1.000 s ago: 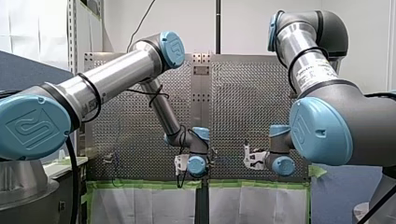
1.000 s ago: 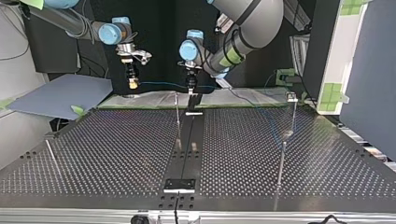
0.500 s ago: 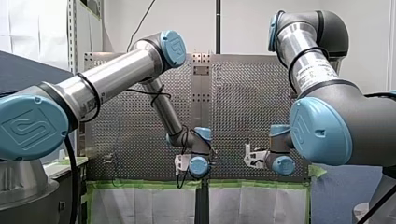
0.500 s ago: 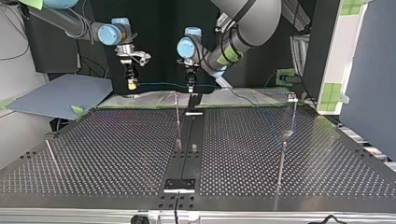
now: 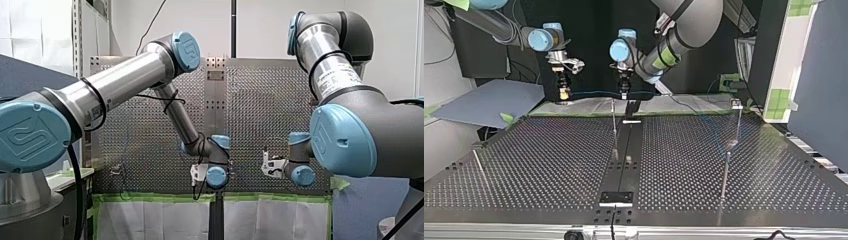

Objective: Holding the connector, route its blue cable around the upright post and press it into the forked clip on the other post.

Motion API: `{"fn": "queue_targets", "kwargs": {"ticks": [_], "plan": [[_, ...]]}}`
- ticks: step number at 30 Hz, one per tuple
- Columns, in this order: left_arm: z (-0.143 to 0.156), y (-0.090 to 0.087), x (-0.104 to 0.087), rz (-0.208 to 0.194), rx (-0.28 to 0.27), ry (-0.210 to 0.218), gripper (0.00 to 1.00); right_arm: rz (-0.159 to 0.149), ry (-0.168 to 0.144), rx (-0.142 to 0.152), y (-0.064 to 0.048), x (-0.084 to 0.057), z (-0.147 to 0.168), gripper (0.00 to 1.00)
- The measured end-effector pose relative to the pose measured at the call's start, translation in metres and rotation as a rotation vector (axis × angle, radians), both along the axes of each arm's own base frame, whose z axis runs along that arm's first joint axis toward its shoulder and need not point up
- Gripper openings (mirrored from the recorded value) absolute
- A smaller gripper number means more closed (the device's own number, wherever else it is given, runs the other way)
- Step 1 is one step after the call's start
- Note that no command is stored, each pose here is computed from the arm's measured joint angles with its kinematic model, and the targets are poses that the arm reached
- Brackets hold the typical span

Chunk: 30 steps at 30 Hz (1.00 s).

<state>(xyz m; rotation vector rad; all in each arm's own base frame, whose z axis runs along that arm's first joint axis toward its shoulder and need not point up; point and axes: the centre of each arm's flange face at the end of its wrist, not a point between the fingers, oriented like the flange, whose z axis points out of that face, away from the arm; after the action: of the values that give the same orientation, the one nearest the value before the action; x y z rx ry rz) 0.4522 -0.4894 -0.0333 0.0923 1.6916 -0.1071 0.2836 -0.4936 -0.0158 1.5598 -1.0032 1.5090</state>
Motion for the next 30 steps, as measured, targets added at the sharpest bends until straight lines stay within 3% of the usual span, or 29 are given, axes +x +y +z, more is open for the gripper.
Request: {"fn": "queue_targets", "kwargs": {"ticks": [16,30], "plan": [[0.015,-0.011,0.017,-0.001,-0.012,-0.028,0.0,-0.023,-0.014,-0.007,-0.008,-0.007,0.002,0.31],[0.015,-0.008,0.026,-0.028,-0.013,-0.022,0.0,-0.031,-0.03,-0.008,-0.01,-0.01,0.002,0.31]]}}
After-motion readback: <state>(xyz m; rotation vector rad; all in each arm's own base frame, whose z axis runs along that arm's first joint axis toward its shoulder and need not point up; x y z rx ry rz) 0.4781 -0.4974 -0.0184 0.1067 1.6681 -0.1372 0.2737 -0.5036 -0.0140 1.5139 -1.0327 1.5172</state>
